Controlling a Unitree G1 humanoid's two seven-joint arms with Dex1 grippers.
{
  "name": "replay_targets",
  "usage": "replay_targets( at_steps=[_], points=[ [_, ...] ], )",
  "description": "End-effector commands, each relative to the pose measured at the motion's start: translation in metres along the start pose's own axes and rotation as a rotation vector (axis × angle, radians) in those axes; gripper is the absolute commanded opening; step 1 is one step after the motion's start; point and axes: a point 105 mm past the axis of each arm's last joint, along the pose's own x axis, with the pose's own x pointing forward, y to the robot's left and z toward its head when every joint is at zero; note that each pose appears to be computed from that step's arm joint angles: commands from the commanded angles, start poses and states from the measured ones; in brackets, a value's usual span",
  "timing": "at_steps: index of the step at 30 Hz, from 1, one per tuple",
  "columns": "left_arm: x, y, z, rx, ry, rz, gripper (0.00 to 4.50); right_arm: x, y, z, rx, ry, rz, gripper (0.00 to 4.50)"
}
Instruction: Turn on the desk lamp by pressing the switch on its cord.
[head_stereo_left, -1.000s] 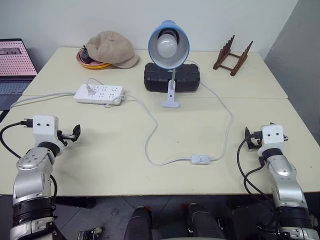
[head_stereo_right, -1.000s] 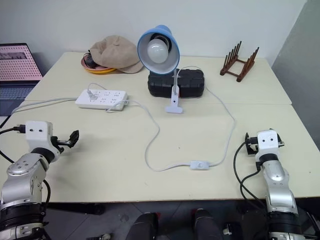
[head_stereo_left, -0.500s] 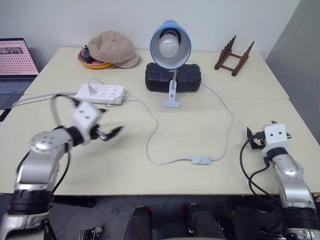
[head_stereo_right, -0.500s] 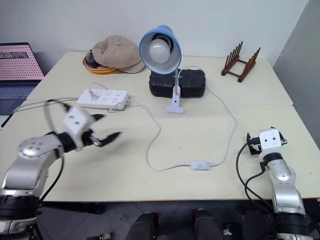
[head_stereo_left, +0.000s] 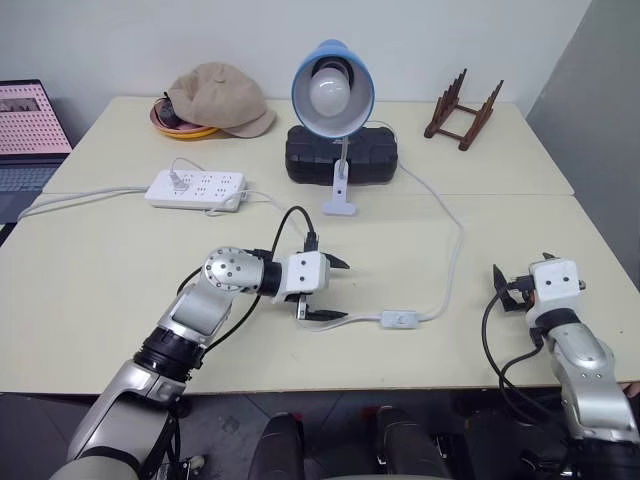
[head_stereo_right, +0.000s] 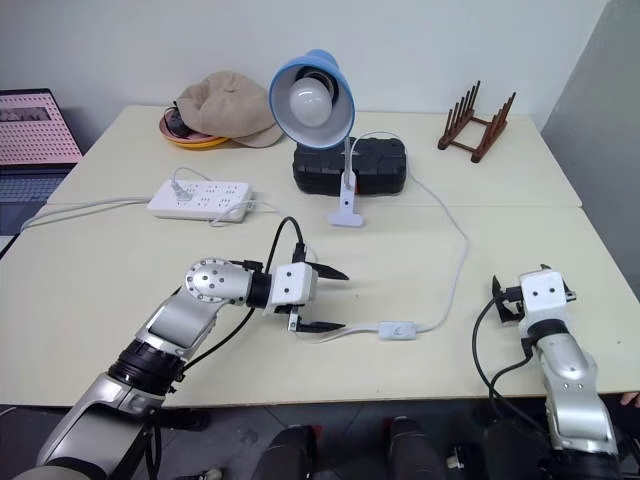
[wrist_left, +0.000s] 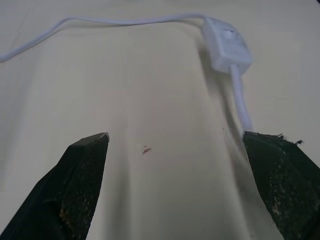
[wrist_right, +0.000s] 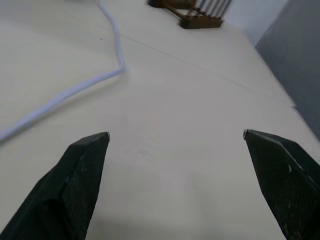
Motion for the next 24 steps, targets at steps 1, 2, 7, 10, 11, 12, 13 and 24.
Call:
replay_targets(
  at_steps=[1,2,7,10,11,12,13,24],
  points=[
    [-0.041,0.015,0.007,-0.028,-0.020,0.095,4.45,-0.028,0.034,0.040,-0.087,-0.063,0.436,4.50],
    [-0.045,0.013,0.007,-0.036,-0.021,0.095,4.45,-0.032,0.037,0.042,-0.103,-0.055,0.490,4.50],
    [-0.055,-0.013,0.023,-0.038,-0.046,0.095,4.45,-0.023,0.051,0.040,-0.402,-0.069,0.756,4.50],
    [-0.055,-0.028,0.023,-0.034,-0.038,0.106,4.45,-0.014,0.064,0.031,-0.503,-0.109,0.843,4.50],
    [-0.055,-0.033,0.023,-0.041,-0.039,0.112,4.45,-0.011,0.068,0.030,-0.511,-0.120,0.868,4.50],
    [-0.055,-0.037,0.024,-0.047,-0.041,0.120,4.45,-0.008,0.071,0.031,-0.512,-0.132,0.884,4.50],
    [-0.055,-0.040,0.025,-0.054,-0.045,0.126,4.45,-0.006,0.072,0.032,-0.511,-0.143,0.896,4.50],
    [-0.052,-0.058,0.032,-0.088,-0.062,0.133,4.45,-0.008,0.095,0.036,-0.490,-0.202,1.039,4.50]
  ],
)
